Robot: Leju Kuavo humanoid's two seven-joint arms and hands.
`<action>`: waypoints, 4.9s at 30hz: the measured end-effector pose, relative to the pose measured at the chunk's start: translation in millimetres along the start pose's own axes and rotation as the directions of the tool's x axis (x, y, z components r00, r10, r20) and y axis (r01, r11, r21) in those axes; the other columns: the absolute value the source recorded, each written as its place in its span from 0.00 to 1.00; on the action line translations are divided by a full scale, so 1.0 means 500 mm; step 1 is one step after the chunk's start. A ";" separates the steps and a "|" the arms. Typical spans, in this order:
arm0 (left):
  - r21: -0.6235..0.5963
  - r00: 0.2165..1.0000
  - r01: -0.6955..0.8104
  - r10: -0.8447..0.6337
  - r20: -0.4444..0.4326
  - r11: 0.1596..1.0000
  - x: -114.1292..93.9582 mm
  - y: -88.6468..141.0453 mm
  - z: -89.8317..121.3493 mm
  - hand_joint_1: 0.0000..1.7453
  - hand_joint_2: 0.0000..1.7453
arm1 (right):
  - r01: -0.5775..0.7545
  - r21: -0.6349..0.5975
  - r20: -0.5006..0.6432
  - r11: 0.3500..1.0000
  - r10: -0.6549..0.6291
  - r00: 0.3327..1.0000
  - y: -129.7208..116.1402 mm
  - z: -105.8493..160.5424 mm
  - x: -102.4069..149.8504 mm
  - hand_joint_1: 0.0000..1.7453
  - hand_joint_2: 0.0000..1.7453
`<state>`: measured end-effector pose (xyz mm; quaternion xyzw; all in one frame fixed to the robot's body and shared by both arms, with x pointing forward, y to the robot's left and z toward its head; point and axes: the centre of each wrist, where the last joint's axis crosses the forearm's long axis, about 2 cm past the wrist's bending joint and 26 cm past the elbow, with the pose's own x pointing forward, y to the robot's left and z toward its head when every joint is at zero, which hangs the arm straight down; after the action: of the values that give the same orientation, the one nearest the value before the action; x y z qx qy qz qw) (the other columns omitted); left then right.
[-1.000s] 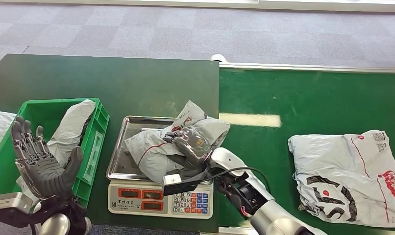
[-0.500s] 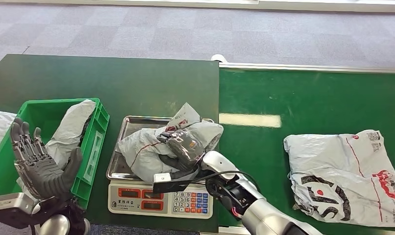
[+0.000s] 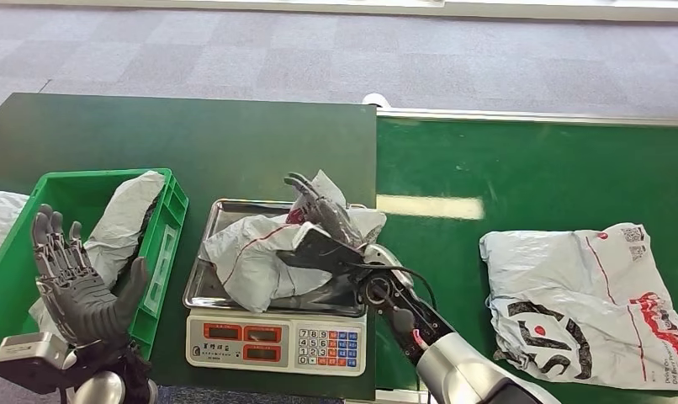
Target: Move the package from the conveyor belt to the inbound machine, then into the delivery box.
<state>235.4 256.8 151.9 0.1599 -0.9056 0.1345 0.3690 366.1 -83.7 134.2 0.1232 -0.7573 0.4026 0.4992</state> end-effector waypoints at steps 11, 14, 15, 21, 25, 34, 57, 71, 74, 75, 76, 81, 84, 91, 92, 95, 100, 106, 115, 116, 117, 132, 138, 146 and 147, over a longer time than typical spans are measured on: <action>-0.048 0.997 -0.070 0.069 -0.030 0.996 -0.008 -0.018 0.005 0.00 1.00 | 0.650 0.001 0.367 0.760 -0.605 0.706 -0.016 0.033 0.049 0.00 1.00; -0.080 0.982 -0.184 0.179 -0.061 0.980 -0.008 -0.024 0.008 0.00 1.00 | 0.717 0.025 0.423 0.696 -0.658 0.624 -0.020 0.050 0.057 0.00 1.00; -0.088 0.976 -0.214 0.208 -0.068 0.973 -0.008 -0.026 0.009 0.00 1.00 | 0.729 0.030 0.435 0.684 -0.665 0.607 -0.021 0.055 0.058 0.00 1.00; -0.099 0.955 -0.290 0.281 -0.094 0.952 -0.009 -0.031 0.016 0.00 1.00 | 0.760 0.033 0.475 0.649 -0.679 0.560 -0.023 0.075 0.060 0.00 1.00; -0.127 0.939 -0.339 0.326 -0.112 0.932 -0.007 -0.034 0.026 0.00 1.00 | 0.779 -0.007 0.492 0.627 -0.676 0.549 -0.016 0.100 0.049 0.00 1.00; -0.165 0.914 -0.400 0.378 -0.147 0.902 -0.007 -0.038 0.043 0.00 1.00 | 0.565 -0.298 0.404 0.770 -0.434 0.805 0.002 0.149 0.022 0.00 1.00; -0.564 0.991 -0.093 0.021 -0.133 0.821 -0.055 -0.142 0.021 0.00 1.00 | 0.376 -0.552 0.264 0.744 -0.272 0.926 0.072 0.254 0.004 0.00 1.00; -0.634 0.988 -0.082 -0.020 -0.152 0.769 -0.065 -0.141 0.017 0.00 1.00 | 0.348 -0.551 0.234 0.759 -0.260 0.937 0.068 0.257 0.006 0.00 1.00; -0.677 0.986 -0.073 -0.050 -0.160 0.732 -0.067 -0.141 0.019 0.00 1.00 | 0.347 -0.546 0.227 0.762 -0.264 0.937 0.069 0.257 0.006 0.00 1.00; -0.698 0.984 -0.073 -0.062 -0.167 0.713 -0.068 -0.141 0.021 0.00 1.00 | 0.347 -0.545 0.225 0.763 -0.265 0.938 0.070 0.258 0.006 0.00 1.00; -0.719 0.982 -0.075 -0.075 -0.174 0.691 -0.070 -0.140 0.024 0.00 1.00 | 0.347 -0.543 0.223 0.764 -0.267 0.938 0.070 0.258 0.006 0.00 1.00; -0.805 0.973 -0.063 -0.144 -0.182 0.590 -0.081 -0.141 0.044 0.00 1.00 | 0.349 -0.535 0.220 0.769 -0.272 0.937 0.075 0.261 0.005 0.00 1.00; -0.828 0.969 -0.057 -0.169 -0.180 0.558 -0.086 -0.140 0.053 0.00 1.00 | 0.350 -0.534 0.217 0.770 -0.275 0.937 0.078 0.264 0.005 0.00 1.00; -0.849 0.966 -0.054 -0.188 -0.178 0.526 -0.092 -0.139 0.062 0.00 1.00 | 0.350 -0.535 0.209 0.769 -0.280 0.937 0.083 0.269 0.002 0.00 1.00; -0.852 0.965 -0.056 -0.190 -0.179 0.521 -0.092 -0.139 0.062 0.00 1.00 | 0.349 -0.535 0.209 0.769 -0.280 0.937 0.083 0.270 0.002 0.00 1.00; -0.857 0.964 -0.062 -0.193 -0.185 0.511 -0.094 -0.137 0.064 0.00 1.00 | 0.348 -0.536 0.207 0.769 -0.280 0.937 0.083 0.271 0.002 0.00 1.00; -0.859 0.963 -0.064 -0.196 -0.187 0.508 -0.097 -0.136 0.065 0.00 1.00 | 0.347 -0.537 0.206 0.769 -0.280 0.938 0.082 0.272 0.001 0.00 1.00; -0.860 0.962 -0.063 -0.199 -0.187 0.506 -0.098 -0.135 0.065 0.00 1.00 | 0.349 -0.537 0.206 0.768 -0.281 0.937 0.082 0.272 0.001 0.00 1.00; -0.860 0.963 -0.037 -0.210 -0.166 0.508 -0.101 -0.133 0.067 0.00 1.00 | 0.381 -0.516 0.227 0.767 -0.306 0.924 0.086 0.274 0.005 0.00 1.00; -0.860 0.964 -0.031 -0.211 -0.161 0.510 -0.101 -0.133 0.067 0.00 1.00 | 0.381 -0.517 0.228 0.767 -0.306 0.924 0.086 0.274 0.006 0.00 1.00; -0.859 0.965 -0.026 -0.211 -0.155 0.512 -0.101 -0.133 0.067 0.00 1.00 | 0.381 -0.517 0.229 0.766 -0.305 0.924 0.086 0.274 0.006 0.00 1.00; -0.836 0.973 -0.016 -0.184 -0.139 0.548 -0.102 -0.130 0.068 0.85 1.00 | 0.376 -0.531 0.226 0.760 -0.301 0.926 0.079 0.277 0.003 0.00 1.00; -0.834 0.973 -0.014 -0.184 -0.138 0.552 -0.103 -0.129 0.066 0.89 1.00 | 0.373 -0.540 0.225 0.755 -0.297 0.928 0.074 0.279 0.001 0.00 1.00; -0.826 0.977 -0.005 -0.173 -0.124 0.563 -0.101 -0.130 0.062 1.00 1.00 | 0.371 -0.545 0.224 0.752 -0.295 0.929 0.072 0.281 0.000 0.00 1.00; -0.825 0.978 -0.003 -0.171 -0.121 0.565 -0.100 -0.131 0.061 1.00 1.00 | 0.370 -0.545 0.224 0.752 -0.295 0.929 0.071 0.281 0.000 0.00 1.00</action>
<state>275.7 195.7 103.3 0.0001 -0.8166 -0.3045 0.4903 253.0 -163.6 91.8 0.1232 -0.8385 0.0493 0.5284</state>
